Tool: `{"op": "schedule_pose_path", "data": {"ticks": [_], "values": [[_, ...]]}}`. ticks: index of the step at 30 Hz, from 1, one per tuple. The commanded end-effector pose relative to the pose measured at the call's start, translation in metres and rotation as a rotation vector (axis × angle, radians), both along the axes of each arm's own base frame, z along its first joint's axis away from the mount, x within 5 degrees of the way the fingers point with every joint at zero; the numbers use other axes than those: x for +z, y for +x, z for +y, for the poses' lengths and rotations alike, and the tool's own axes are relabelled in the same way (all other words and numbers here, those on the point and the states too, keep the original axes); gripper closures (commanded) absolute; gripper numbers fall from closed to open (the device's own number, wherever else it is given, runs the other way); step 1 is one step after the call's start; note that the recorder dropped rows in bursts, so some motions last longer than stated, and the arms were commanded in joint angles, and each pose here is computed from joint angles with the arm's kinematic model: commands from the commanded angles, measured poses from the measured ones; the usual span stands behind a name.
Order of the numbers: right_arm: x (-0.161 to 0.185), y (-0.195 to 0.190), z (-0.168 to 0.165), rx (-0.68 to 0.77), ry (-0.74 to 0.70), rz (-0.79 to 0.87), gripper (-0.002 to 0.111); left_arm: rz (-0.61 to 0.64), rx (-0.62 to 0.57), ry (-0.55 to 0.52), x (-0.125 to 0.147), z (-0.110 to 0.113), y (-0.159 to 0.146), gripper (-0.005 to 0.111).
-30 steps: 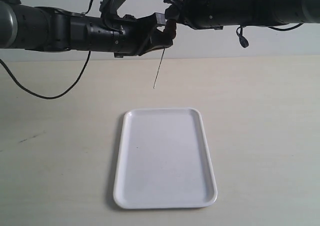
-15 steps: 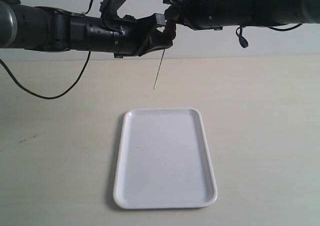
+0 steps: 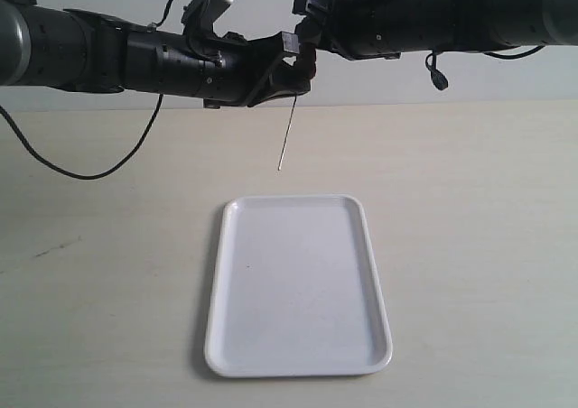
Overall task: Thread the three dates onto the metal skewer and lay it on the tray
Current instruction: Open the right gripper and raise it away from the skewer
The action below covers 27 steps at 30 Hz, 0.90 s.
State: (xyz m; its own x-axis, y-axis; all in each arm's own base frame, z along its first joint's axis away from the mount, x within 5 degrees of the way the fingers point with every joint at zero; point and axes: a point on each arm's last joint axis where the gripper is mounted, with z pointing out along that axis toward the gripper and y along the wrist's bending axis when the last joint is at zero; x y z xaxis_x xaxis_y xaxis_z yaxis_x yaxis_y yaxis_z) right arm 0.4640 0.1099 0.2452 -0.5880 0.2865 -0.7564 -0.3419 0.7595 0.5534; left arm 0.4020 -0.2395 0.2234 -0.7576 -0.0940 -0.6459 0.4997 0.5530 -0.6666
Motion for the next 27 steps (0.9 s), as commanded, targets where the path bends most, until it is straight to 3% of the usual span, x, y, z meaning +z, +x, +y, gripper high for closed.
{"op": "schedule_pose_path", "data": {"ticks": [1,14,27], "values": [[0.002,-0.004,0.006,0.043,-0.005,-0.008,0.077,-0.005,0.013,0.005,0.002,0.001,0.002,0.107],[-0.001,-0.002,0.001,0.019,-0.042,0.006,0.062,0.009,-0.011,0.035,-0.006,0.003,-0.002,0.107],[-0.003,-0.003,-0.002,0.021,-0.057,0.023,0.061,0.007,-0.039,0.063,-0.010,0.004,-0.005,0.107]]}}
